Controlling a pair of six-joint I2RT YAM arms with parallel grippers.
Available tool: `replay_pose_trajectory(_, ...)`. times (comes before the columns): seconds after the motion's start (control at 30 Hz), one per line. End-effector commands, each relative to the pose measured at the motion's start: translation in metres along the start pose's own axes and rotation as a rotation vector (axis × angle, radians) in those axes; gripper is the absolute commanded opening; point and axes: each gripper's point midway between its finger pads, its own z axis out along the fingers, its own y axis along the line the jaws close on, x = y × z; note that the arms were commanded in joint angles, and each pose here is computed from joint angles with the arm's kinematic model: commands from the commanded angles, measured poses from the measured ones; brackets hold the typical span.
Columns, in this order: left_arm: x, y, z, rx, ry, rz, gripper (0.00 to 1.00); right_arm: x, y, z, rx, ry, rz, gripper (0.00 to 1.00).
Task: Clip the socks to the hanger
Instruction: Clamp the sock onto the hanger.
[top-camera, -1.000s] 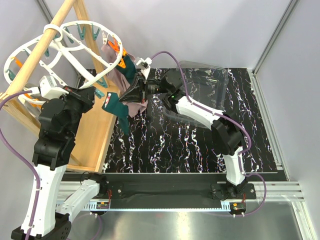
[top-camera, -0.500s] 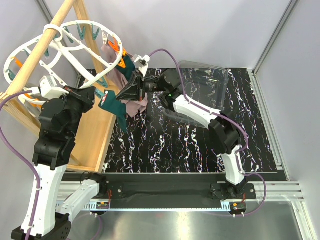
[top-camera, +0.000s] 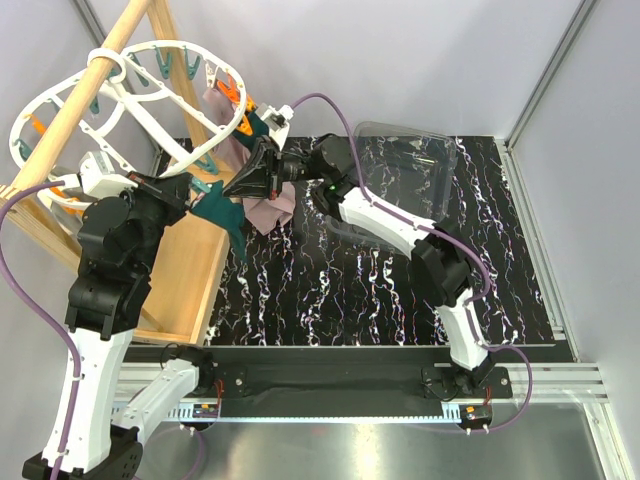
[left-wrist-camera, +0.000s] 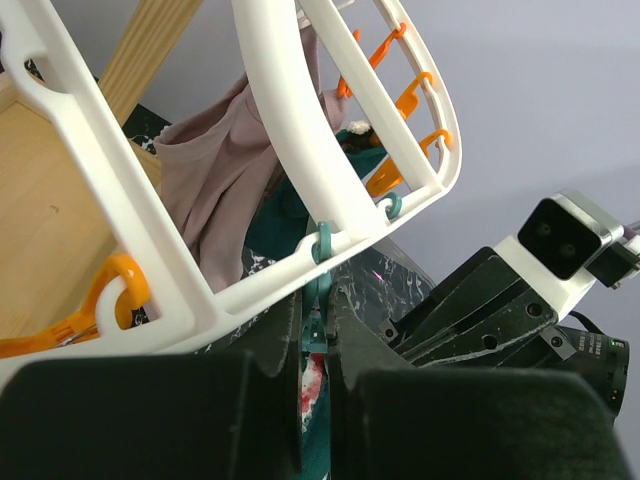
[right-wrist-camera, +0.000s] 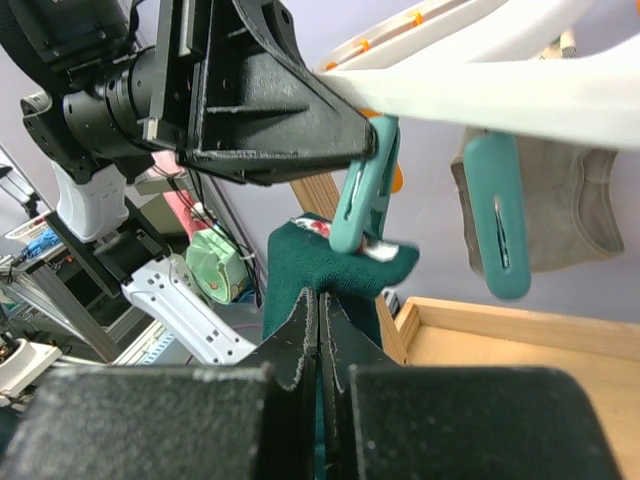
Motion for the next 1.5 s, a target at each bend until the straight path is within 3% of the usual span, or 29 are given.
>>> replay_pose_trajectory(0.0, 0.040, -0.003, -0.004, 0.035, 0.184, -0.018, 0.00, -0.013, 0.006, 0.013, -0.028, -0.032, -0.031, 0.00)
replay_pose_trajectory(0.93, 0.038, -0.003, -0.009, 0.045, 0.171, -0.032, 0.00, -0.002, -0.001, 0.020, -0.021, -0.013, -0.024, 0.00)
replay_pose_trajectory(1.0, 0.039, -0.003, -0.009, 0.046, 0.174, -0.031, 0.09, -0.001, -0.001, 0.020, -0.022, -0.012, -0.024, 0.00)
replay_pose_trajectory(1.03, 0.039, -0.002, -0.009, 0.046, 0.172, -0.032, 0.21, 0.000, -0.002, 0.020, -0.022, -0.009, -0.022, 0.00)
replay_pose_trajectory(1.1, 0.037, -0.005, -0.011, 0.063, 0.158, -0.037, 0.31, 0.000, -0.003, 0.020, -0.024, -0.009, -0.018, 0.00)
replay_pose_trajectory(1.17, 0.037, -0.004, -0.011, 0.068, 0.151, -0.044, 0.47, 0.000, -0.003, 0.021, -0.024, -0.011, -0.019, 0.00)
replay_pose_trajectory(1.27, 0.035, -0.004, -0.015, 0.075, 0.140, -0.046, 0.59, -0.001, -0.004, 0.022, -0.024, -0.015, -0.018, 0.00)
replay_pose_trajectory(1.47, 0.029, 0.000, -0.022, 0.058, 0.118, -0.037, 0.72, 0.003, -0.011, 0.022, -0.019, -0.017, -0.002, 0.00)
